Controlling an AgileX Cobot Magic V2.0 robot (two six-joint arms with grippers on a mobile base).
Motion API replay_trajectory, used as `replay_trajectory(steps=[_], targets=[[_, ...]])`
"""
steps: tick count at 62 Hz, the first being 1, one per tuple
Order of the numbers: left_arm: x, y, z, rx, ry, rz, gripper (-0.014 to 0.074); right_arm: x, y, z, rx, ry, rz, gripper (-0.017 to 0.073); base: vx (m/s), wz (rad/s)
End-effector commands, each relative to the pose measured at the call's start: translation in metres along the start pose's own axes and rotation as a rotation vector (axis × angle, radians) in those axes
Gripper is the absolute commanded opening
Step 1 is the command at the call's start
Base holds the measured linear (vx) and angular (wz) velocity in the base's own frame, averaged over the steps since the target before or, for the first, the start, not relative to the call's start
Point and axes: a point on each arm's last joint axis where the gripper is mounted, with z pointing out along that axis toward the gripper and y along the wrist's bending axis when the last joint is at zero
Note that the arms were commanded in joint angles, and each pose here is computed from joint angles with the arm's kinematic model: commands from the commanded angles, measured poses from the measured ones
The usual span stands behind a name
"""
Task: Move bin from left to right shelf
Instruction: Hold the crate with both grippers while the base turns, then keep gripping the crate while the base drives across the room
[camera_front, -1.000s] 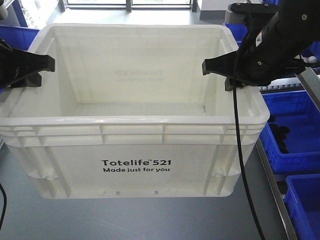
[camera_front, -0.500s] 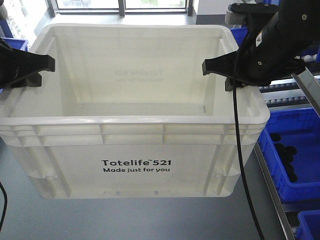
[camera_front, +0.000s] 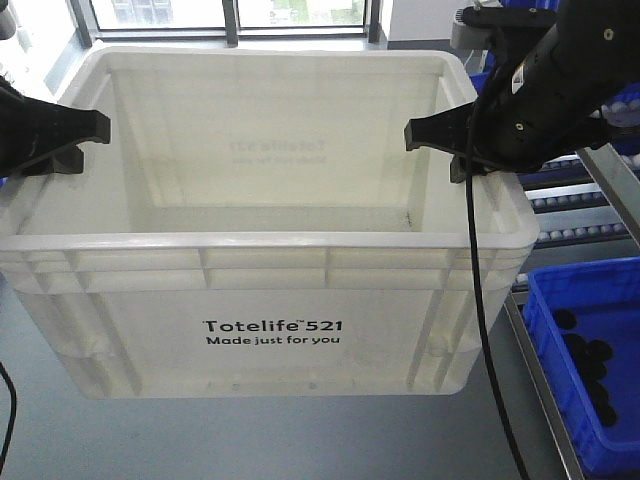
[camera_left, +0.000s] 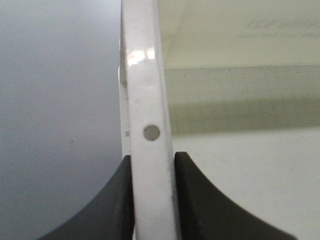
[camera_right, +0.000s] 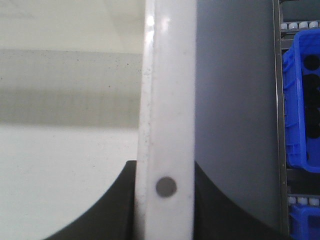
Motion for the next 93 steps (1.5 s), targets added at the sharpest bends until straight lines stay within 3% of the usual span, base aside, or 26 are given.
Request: replay_trajectory(steps=[1, 93], targets=[[-0.0148, -0.0009, -0.0277, 0.011, -0.176, 0.031, -0.0006, -0.0148, -0.0073, -0.0329, 0.007, -0.194, -0.019, 0.0022, 0.37, 0.01], [-0.0158, -0.0012, -0.0237, 0.010, -0.172, 0.031, -0.0006, -0.0151, -0.0068, -0.0293, 0.009, -0.186, -0.021, 0.0022, 0.37, -0.01]])
